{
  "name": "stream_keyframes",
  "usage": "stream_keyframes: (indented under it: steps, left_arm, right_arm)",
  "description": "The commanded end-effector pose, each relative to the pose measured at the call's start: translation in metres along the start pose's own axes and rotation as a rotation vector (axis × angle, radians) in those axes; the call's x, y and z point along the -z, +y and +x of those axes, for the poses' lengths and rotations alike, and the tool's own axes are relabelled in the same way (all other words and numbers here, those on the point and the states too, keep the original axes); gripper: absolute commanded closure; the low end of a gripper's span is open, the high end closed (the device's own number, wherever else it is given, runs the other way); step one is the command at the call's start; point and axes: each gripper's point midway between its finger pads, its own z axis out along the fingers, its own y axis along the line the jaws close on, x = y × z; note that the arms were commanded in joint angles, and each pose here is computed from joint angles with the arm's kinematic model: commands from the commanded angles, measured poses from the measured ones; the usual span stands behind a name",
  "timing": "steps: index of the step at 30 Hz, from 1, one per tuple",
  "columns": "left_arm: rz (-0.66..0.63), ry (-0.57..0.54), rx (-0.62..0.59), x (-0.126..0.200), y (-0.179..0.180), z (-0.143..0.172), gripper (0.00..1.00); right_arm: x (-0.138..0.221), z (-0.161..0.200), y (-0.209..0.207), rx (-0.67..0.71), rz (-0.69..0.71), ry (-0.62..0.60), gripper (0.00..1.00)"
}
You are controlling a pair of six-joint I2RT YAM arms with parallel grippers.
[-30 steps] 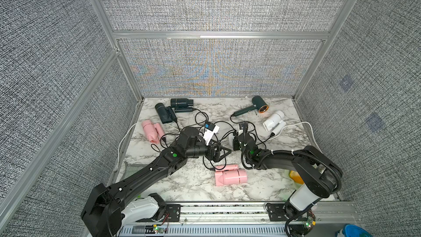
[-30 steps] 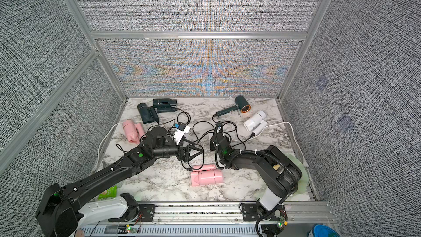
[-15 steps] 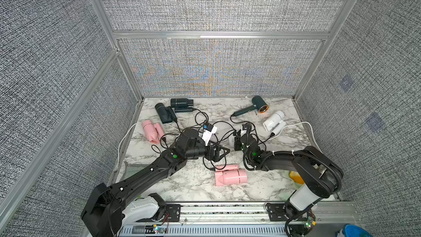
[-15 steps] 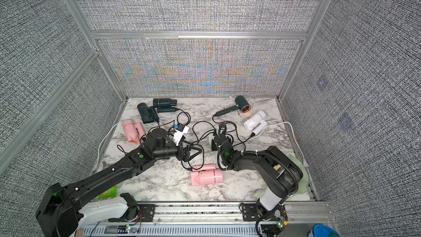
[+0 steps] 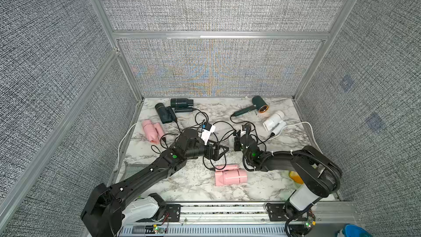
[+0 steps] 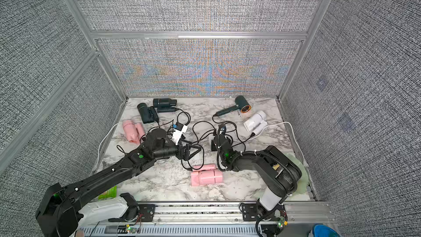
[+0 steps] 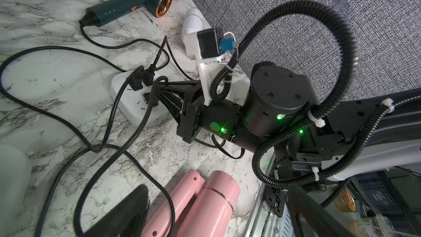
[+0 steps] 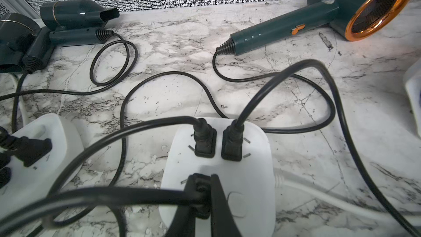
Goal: Charge the blow dryers
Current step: Insert the plug into the socket.
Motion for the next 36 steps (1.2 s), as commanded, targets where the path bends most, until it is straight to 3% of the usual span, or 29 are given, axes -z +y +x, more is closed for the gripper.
stream_keyframes:
  steps: [1, 36]
  left_arm:
    - [-0.002, -0.036, -0.013, 0.001, -0.001, -0.009, 0.04]
    - [-0.018, -0.041, -0.002, 0.008, 0.003, -0.004, 0.04]
  right_arm:
    - [0.006, 0.054, -0.024, 0.086, 0.075, 0.206, 0.97]
    - [0.004, 0.098, -0.023, 0.191, 0.105, 0.395, 0.96]
